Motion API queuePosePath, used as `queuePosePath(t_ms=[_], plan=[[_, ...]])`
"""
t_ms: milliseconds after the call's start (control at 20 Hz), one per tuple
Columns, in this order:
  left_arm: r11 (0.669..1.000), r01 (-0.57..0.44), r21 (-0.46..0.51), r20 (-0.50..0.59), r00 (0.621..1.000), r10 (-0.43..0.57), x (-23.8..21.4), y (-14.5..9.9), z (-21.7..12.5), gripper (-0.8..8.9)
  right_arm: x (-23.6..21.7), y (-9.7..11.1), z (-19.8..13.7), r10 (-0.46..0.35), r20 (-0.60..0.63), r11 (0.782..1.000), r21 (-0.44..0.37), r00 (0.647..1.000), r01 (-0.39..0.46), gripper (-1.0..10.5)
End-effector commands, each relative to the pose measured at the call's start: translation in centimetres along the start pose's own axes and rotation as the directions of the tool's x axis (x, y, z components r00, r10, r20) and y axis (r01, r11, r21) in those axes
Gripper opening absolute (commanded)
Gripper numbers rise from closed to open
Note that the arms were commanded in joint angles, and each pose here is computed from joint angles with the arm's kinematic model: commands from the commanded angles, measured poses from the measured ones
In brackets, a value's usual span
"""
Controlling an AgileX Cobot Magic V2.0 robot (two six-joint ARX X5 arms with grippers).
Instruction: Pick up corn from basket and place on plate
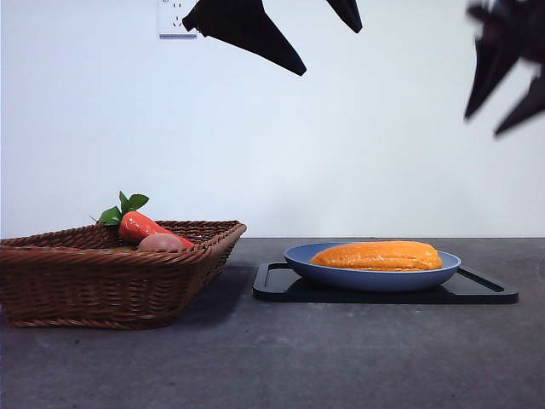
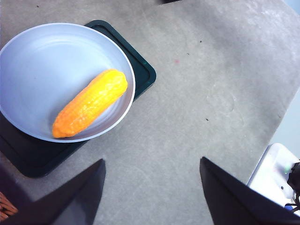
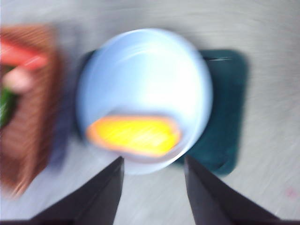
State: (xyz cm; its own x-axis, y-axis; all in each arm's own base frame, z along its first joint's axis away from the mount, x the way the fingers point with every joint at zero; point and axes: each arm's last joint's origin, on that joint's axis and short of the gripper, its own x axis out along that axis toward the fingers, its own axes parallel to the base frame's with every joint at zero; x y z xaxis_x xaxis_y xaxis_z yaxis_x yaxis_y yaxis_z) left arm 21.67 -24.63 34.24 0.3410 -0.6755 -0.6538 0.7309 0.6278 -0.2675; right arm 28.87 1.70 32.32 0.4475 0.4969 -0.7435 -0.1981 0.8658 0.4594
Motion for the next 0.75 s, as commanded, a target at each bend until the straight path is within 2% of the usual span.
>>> queuePosePath(t_ms=[50,200,400,750], plan=[[1.0,0.007,0.022,0.031,0.999,-0.008,-0.5,-0.4,0.7,2.99,-2.7,3.0,-1.5,0.028,-0.005,0.991,-0.131,1.0,-0.028,2.1],[1.0,0.004,0.019,0.012,1.0,-0.004,-0.5,-0.4,0.5,2.06,-5.5,5.6,-4.6,0.052,-0.071,0.973,-0.22,0.996,-0.066,1.7],[1.0,-0.001,0.012,-0.017,1.0,0.001,-0.5,-0.3,0.2,0.09,-6.9,7.2,-7.2,0.084,-0.079,0.948,-0.3,0.993,-0.104,0.0],[1.0,-0.003,0.01,-0.029,1.0,0.004,-0.5,-0.3,0.1,0.06,-6.5,7.1,-8.3,0.094,-0.094,0.945,-0.305,0.991,-0.119,0.0]])
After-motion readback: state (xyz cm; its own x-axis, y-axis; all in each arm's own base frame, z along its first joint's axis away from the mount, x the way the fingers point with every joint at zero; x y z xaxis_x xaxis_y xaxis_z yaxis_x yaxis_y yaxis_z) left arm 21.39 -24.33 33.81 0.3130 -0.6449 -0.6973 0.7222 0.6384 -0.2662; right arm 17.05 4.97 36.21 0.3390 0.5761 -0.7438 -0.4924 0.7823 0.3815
